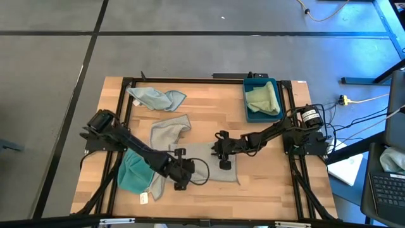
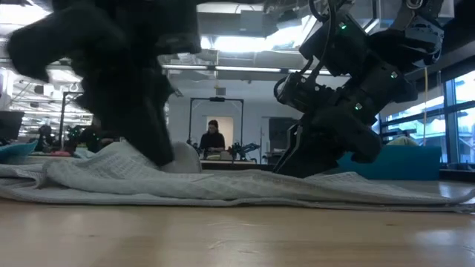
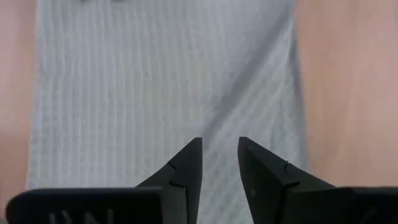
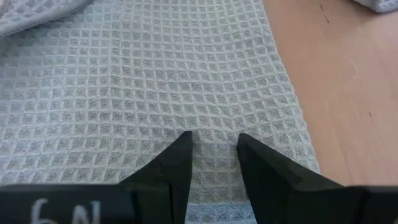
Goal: Fold microfiber towels
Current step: Fold the top grey microfiber cloth
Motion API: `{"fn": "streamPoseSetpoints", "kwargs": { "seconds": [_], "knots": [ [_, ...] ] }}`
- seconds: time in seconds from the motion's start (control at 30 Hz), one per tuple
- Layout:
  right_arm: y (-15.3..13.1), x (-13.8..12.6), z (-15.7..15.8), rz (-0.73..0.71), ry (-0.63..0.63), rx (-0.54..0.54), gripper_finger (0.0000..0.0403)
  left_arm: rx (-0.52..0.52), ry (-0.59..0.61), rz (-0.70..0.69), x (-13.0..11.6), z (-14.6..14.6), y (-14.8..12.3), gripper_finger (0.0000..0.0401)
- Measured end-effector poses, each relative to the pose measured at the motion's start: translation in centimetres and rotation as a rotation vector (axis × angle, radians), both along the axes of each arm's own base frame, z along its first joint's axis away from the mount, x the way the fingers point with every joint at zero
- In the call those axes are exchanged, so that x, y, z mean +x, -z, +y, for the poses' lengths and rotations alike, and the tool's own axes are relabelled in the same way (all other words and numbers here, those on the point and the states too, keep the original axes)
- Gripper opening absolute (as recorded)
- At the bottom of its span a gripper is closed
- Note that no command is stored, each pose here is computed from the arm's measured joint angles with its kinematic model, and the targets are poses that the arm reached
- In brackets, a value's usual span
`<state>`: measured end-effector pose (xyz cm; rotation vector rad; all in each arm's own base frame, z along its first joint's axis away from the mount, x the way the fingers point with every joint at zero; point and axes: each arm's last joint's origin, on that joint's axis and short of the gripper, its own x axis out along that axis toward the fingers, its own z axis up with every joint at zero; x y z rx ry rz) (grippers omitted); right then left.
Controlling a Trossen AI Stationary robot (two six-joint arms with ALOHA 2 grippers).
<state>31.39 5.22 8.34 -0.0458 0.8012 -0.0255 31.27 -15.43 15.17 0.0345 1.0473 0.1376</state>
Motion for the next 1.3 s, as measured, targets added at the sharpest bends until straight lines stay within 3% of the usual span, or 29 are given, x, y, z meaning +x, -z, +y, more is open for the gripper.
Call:
{"fn": "streamPoseSetpoints", "kwargs": {
  "seconds": [0.2, 0.3, 0.47, 0.9, 1.07, 1.3],
  "knots": [
    [0.0, 0.0, 0.0, -0.001, 0.000, 0.001, 0.0134, 0.301, -0.072, 0.030, -1.5, 0.8, 0.0, 0.0096],
    [0.0, 0.0, 0.0, -0.001, 0.000, 0.001, 0.0134, 0.386, -0.134, 0.047, -2.1, 1.5, -0.1, 0.0096],
    [0.0, 0.0, 0.0, 0.000, -0.003, -0.002, 0.0134, 0.208, -0.170, 0.173, -2.2, 1.9, 0.6, 0.0096],
    [0.0, 0.0, -0.1, 0.003, -0.028, -0.028, 0.0134, -0.251, -0.060, 0.395, -3.9, -1.7, 0.5, 0.0096],
    [0.0, 0.0, -0.4, 0.006, -0.021, -0.042, 0.0134, -0.301, -0.076, 0.373, -4.9, -2.7, -1.0, 0.0096],
    [0.0, 0.1, -0.8, 0.008, -0.007, -0.042, 0.0134, -0.301, -0.103, 0.169, -6.1, -3.1, -4.7, 0.0096]
  ]
}}
